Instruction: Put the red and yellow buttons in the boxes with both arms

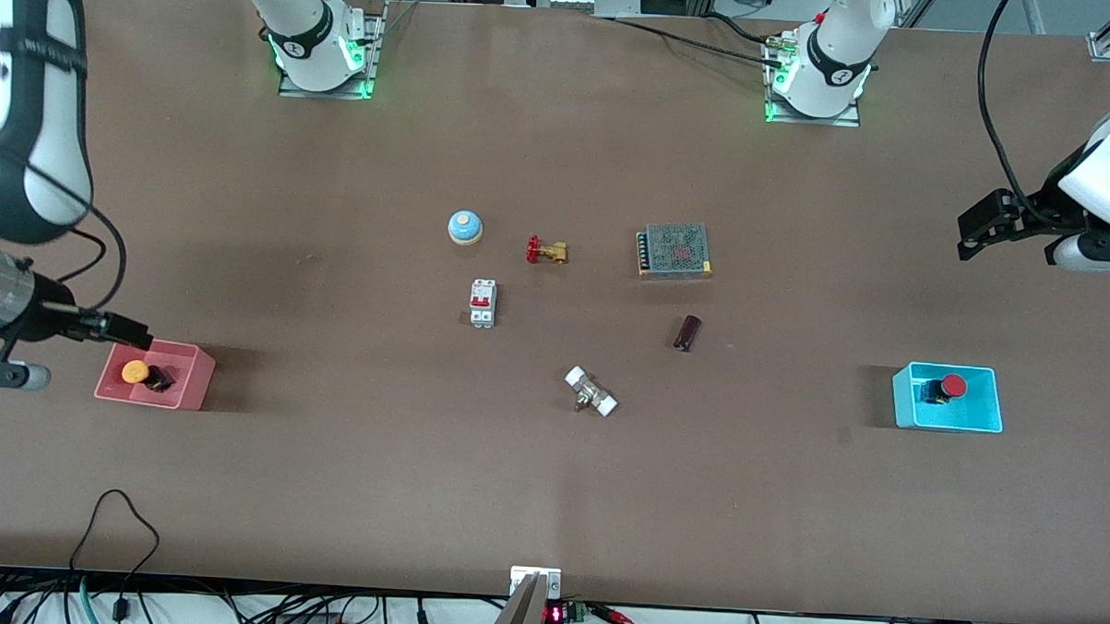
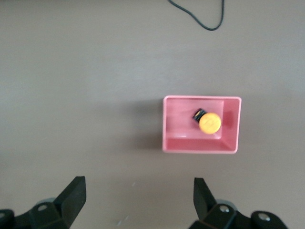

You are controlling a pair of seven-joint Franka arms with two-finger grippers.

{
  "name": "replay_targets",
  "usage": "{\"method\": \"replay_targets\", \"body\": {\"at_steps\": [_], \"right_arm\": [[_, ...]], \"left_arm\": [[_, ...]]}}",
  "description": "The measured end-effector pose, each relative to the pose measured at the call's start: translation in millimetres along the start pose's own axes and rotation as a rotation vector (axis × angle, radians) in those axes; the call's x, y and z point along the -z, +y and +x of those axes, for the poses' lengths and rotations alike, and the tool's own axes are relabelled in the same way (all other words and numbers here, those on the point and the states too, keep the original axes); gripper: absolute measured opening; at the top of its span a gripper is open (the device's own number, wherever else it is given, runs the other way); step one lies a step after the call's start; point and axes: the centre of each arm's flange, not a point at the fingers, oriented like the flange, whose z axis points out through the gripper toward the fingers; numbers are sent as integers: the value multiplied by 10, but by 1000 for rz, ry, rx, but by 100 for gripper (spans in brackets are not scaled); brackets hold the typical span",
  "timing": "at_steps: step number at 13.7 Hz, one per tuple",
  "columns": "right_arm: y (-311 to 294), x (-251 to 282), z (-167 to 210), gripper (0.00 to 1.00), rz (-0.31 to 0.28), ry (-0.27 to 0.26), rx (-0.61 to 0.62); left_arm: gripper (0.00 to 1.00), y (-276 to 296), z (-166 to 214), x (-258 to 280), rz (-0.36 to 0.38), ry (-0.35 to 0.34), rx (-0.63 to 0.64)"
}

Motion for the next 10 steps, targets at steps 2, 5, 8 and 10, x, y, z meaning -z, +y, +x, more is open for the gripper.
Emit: {"method": "replay_targets", "body": {"at_steps": [2, 5, 8, 10], "right_arm": [[-46, 350, -179, 100, 17, -17, 13], [-48, 714, -455, 100, -9, -70, 43], [-117, 987, -728, 100, -9, -108, 68], [-121, 1092, -899, 100, 0, -106, 76]], "left_arm": [[100, -45, -10, -9, 0, -3, 8], [100, -66, -10, -14, -1, -4, 12], [100, -132, -10, -18, -1, -5, 24], [100, -194, -21, -13, 0, -9, 35]]}}
